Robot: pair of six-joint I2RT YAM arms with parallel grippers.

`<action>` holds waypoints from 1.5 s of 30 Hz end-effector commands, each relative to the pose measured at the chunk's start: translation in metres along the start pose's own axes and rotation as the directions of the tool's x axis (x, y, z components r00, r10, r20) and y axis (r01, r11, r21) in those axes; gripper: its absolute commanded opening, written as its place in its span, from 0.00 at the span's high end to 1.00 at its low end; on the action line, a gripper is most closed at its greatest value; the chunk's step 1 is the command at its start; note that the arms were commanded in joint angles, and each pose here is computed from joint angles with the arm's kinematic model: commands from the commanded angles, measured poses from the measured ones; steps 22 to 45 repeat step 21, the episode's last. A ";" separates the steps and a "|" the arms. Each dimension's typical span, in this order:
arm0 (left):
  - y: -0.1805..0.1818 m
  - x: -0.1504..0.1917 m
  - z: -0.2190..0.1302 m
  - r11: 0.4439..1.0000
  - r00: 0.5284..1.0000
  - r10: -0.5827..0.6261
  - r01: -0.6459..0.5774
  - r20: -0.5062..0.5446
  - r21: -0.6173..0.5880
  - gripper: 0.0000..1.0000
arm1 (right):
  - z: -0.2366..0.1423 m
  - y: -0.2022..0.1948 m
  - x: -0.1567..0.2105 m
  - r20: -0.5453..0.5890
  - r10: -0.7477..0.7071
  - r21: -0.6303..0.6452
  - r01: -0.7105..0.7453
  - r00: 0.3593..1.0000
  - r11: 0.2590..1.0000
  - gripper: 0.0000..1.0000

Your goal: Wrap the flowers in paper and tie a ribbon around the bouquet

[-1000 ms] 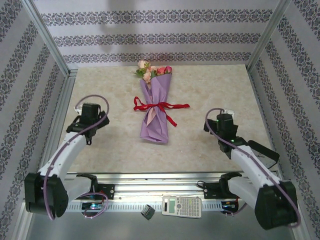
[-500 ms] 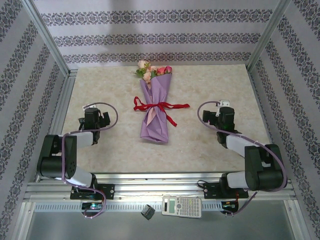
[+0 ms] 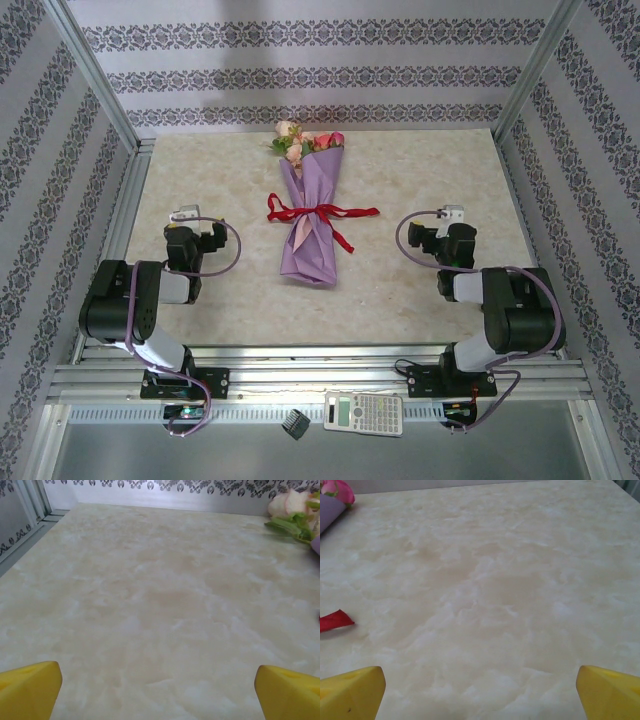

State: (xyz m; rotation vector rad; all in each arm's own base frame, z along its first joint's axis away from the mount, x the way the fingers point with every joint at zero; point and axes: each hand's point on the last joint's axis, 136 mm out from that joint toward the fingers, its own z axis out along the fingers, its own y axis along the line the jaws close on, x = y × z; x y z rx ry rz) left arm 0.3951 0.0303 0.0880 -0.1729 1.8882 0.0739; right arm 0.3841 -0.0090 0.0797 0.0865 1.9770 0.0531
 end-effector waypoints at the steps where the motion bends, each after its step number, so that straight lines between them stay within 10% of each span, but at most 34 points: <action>1: -0.003 -0.002 -0.001 0.999 1.000 0.024 -0.024 0.015 0.022 0.01 | -0.002 0.009 -0.028 0.114 -0.024 -0.032 0.028 0.993 0.999 0.02; 45: -0.002 -0.002 0.000 1.000 1.000 0.028 -0.028 0.003 0.013 0.01 | 0.002 0.014 -0.027 0.088 -0.070 -0.003 0.070 0.994 0.998 0.02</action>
